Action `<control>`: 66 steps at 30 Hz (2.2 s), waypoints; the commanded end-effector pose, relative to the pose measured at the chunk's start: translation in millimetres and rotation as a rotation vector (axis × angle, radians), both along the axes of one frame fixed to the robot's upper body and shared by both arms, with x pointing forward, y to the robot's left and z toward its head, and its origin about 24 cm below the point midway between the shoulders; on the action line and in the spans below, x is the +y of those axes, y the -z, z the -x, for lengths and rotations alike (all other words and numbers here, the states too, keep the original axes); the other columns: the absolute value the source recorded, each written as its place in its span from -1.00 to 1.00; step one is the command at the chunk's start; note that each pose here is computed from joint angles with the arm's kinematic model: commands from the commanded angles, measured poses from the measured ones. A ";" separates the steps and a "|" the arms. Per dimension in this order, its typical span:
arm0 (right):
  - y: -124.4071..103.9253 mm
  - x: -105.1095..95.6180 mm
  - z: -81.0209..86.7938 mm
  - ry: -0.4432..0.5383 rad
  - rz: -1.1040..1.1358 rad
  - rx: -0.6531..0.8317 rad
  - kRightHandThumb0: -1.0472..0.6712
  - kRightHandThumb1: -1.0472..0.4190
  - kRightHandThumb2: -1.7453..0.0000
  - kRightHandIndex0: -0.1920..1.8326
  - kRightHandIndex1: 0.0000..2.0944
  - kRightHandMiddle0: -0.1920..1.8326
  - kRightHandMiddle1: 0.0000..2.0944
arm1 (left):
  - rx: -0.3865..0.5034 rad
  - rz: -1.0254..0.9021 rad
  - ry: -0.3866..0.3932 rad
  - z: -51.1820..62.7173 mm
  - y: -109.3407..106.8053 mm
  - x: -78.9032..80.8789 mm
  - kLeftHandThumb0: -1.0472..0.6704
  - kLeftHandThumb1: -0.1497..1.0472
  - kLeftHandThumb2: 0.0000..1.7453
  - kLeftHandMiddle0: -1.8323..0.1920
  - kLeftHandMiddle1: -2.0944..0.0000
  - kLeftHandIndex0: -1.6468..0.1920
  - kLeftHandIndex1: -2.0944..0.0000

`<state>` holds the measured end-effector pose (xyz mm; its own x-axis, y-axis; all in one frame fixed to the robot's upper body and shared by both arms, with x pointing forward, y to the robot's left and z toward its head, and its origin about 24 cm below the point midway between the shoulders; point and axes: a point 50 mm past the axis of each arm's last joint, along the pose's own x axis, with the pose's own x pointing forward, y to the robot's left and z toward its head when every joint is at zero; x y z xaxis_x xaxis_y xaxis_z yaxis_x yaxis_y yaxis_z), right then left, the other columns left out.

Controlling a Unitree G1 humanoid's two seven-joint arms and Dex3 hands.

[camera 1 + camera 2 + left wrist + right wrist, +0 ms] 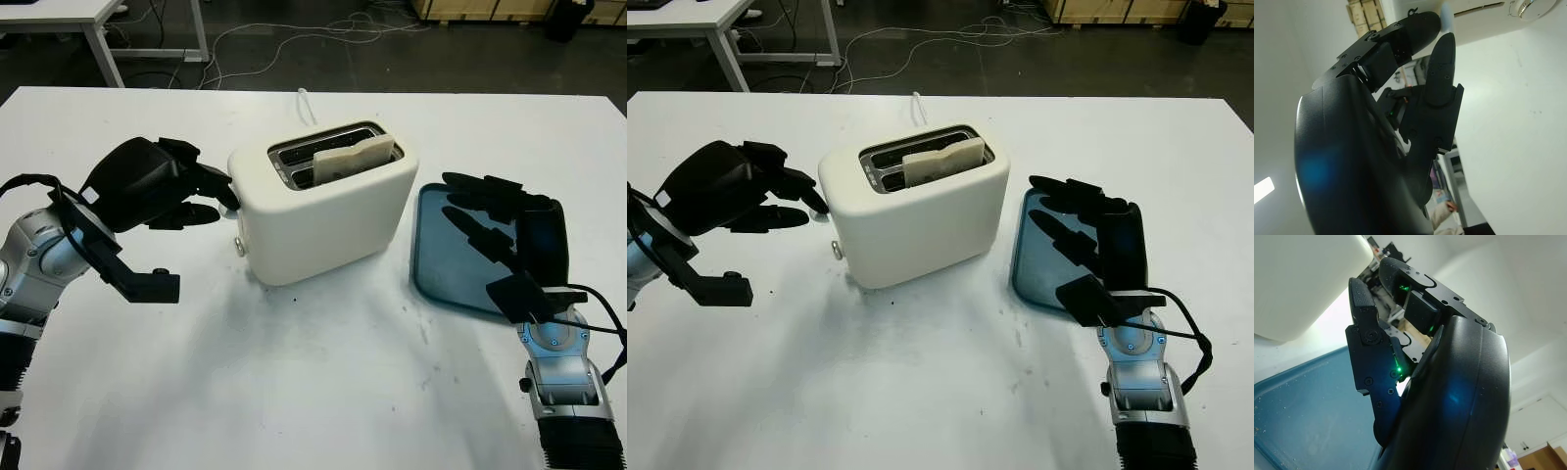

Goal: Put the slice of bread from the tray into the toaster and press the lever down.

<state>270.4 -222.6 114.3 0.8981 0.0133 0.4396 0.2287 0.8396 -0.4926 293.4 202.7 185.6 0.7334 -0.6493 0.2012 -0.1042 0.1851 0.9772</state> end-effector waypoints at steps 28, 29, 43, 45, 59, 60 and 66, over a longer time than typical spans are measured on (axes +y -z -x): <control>2.5 -1.5 1.8 -0.016 -0.005 -0.005 -0.16 -0.83 0.93 0.15 -0.81 0.12 -1.00 | 0.020 0.000 -0.002 -2.1 8.5 1.1 -0.11 0.79 -0.83 0.13 -0.25 -0.09 0.31; 2.7 -1.6 1.8 -0.016 -0.008 -0.005 -0.16 -0.83 0.93 0.16 -0.81 0.12 -1.00 | 0.016 0.004 0.003 -1.4 8.8 0.4 -0.11 0.79 -0.83 0.12 -0.26 -0.09 0.31; 4.5 -2.6 2.4 -0.010 -0.016 -0.005 -0.15 -0.83 0.93 0.16 -0.81 0.12 -1.00 | 0.181 0.075 0.006 13.2 55.6 -9.7 -0.07 0.79 -0.89 0.13 -0.38 -0.06 0.27; 4.6 -2.6 2.9 -0.010 -0.016 -0.003 -0.15 -0.83 0.92 0.16 -0.81 0.12 -1.00 | 0.240 0.088 -0.023 15.0 77.9 -10.3 -0.05 0.79 -0.88 0.10 -0.29 -0.06 0.31; 7.1 -7.0 6.0 -0.002 -0.016 0.022 -0.17 -0.83 0.90 0.15 -0.80 0.11 -1.00 | 0.459 0.377 -0.401 26.0 200.2 -28.6 -0.05 0.79 -0.72 0.23 -0.34 -0.04 0.39; 7.0 -6.9 6.2 -0.003 -0.017 0.019 -0.17 -0.83 0.90 0.15 -0.81 0.11 -1.00 | 0.460 0.374 -0.403 25.6 200.2 -29.0 -0.06 0.79 -0.71 0.24 -0.35 -0.03 0.39; 9.3 -7.0 5.7 -0.003 -0.021 0.020 -0.17 -0.83 0.91 0.15 -0.81 0.11 -1.00 | 0.427 0.387 -0.401 22.3 193.1 -25.7 -0.06 0.79 -0.71 0.22 -0.37 -0.04 0.39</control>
